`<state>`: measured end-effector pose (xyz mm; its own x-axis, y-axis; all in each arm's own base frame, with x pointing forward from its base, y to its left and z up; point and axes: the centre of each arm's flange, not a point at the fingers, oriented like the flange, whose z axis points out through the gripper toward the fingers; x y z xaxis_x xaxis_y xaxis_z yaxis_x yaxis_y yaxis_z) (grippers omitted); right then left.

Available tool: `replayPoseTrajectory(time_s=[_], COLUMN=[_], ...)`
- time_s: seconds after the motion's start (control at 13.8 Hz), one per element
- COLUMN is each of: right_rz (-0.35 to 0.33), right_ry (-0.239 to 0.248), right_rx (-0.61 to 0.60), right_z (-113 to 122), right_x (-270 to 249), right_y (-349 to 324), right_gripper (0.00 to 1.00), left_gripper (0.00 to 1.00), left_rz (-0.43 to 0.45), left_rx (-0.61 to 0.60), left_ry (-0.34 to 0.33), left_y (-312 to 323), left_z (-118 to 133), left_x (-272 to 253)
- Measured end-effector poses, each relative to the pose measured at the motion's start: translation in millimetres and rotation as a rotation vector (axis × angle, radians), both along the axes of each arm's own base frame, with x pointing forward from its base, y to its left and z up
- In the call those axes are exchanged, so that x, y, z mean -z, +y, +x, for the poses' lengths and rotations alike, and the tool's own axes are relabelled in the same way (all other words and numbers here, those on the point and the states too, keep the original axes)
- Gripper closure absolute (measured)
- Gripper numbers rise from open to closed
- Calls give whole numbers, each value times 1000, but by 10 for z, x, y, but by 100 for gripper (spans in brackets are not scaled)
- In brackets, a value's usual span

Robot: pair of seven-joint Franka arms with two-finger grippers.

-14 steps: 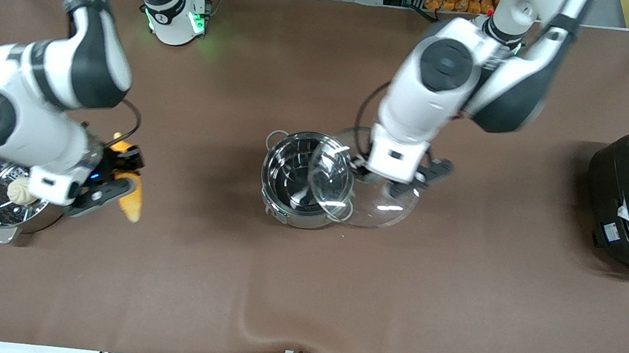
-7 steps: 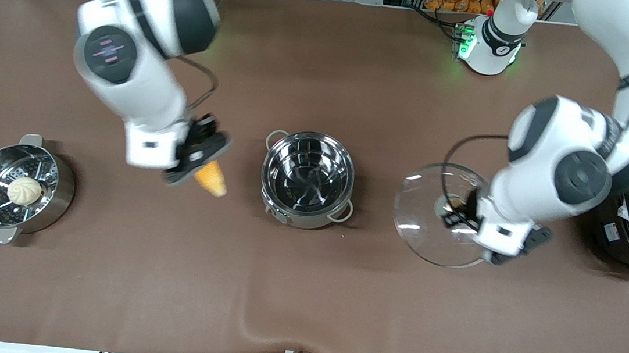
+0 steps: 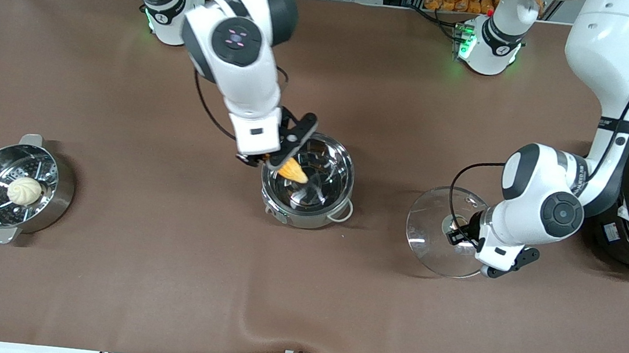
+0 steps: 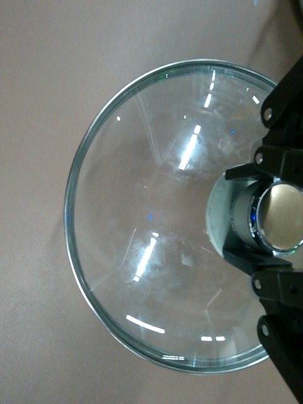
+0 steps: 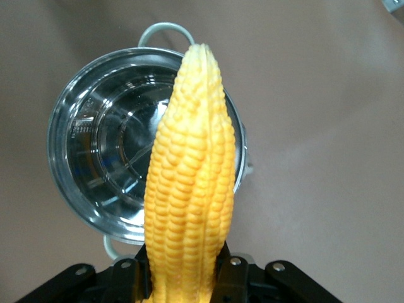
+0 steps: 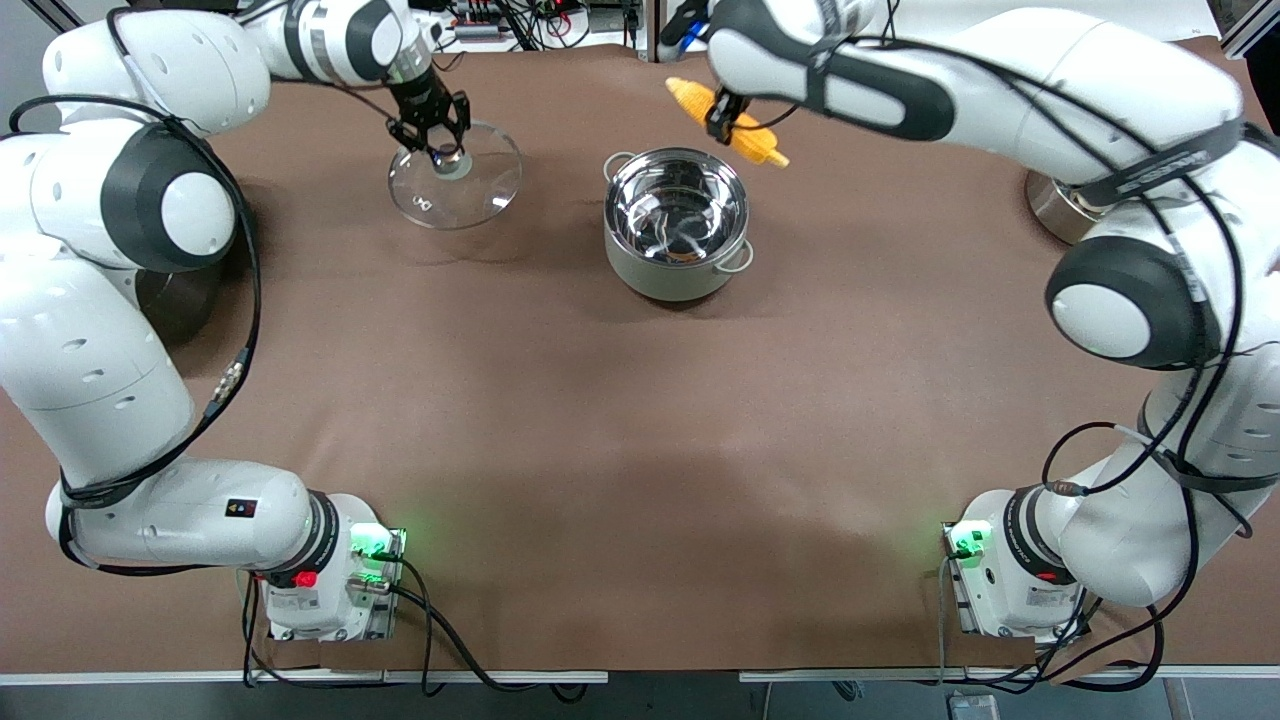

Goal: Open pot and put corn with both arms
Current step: 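Lower the corn into the pot with the right gripper while the left sets lid down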

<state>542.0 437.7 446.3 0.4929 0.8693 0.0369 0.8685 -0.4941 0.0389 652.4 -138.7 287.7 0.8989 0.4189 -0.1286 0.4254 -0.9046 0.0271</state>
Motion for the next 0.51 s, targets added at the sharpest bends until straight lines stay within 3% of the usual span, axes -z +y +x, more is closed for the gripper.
replayPoseTrajectory(time_s=[0.22,0.51], right_rz=[-3,-55], right_ry=[-79,-103], right_rx=[-91,-183], right_z=[-120,-325], right_x=[391,894], right_y=[437,786], right_gripper=[63,63], left_gripper=[52,52], left_rz=[-8,-11], left_rx=[18,31], left_ry=[-19,2], left_y=[477,672], left_z=[-87,-318], left_x=[281,660])
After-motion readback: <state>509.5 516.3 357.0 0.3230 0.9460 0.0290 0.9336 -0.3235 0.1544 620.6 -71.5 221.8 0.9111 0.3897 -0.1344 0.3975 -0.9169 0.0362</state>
